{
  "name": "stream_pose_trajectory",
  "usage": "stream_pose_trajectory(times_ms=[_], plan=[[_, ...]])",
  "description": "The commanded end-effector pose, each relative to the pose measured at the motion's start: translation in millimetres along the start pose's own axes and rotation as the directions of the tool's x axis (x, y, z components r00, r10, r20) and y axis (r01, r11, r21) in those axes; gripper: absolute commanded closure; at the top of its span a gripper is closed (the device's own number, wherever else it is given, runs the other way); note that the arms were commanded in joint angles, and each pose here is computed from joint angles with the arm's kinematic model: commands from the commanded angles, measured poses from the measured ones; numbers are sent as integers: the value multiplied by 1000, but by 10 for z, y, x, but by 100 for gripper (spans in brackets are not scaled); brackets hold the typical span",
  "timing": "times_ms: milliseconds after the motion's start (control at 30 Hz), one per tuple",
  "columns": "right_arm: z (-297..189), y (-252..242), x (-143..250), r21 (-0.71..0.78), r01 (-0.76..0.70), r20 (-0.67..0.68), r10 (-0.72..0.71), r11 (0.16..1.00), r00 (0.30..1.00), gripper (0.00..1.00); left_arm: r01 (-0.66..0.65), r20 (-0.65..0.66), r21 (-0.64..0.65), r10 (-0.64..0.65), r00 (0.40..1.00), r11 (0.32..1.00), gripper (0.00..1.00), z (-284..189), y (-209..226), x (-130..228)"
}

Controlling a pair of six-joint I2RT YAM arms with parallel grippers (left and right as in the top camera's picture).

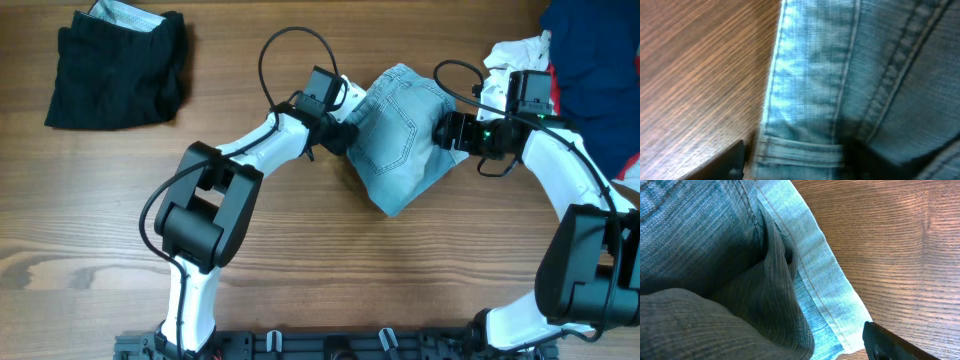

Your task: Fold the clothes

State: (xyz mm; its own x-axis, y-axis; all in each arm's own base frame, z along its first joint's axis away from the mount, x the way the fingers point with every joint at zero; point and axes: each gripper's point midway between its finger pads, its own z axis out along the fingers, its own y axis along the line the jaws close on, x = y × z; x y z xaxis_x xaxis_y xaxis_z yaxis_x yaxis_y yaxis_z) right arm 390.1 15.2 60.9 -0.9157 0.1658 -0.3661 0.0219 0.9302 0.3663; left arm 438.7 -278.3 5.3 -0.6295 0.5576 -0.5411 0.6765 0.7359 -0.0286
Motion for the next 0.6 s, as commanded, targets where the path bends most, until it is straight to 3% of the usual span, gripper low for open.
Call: stream_pose_trajectory(times_ms=[0, 67, 133, 300, 567], plan=[[1, 54, 30, -22, 3, -6, -3, 1000, 1000, 13, -23, -19, 1, 23, 1000, 1000, 73, 80, -12, 52], [1, 54, 43, -22, 1, -11, -1, 1000, 1000, 12, -31, -21, 2, 31, 999, 1000, 90, 80, -13, 57], [1, 53, 57, -21, -2, -16, 1, 1000, 1000, 13, -30, -22, -1, 30, 999, 1000, 96, 80, -7, 58], [0, 51, 84, -20, -6, -27, 5, 1000, 1000, 13, 132, 1, -135, -133, 991, 982, 96, -180, 318, -71], [-8, 157, 161, -84, 30, -56, -35, 996, 998, 13, 352, 228, -212, -304, 925, 912, 96, -1809, 829, -801]])
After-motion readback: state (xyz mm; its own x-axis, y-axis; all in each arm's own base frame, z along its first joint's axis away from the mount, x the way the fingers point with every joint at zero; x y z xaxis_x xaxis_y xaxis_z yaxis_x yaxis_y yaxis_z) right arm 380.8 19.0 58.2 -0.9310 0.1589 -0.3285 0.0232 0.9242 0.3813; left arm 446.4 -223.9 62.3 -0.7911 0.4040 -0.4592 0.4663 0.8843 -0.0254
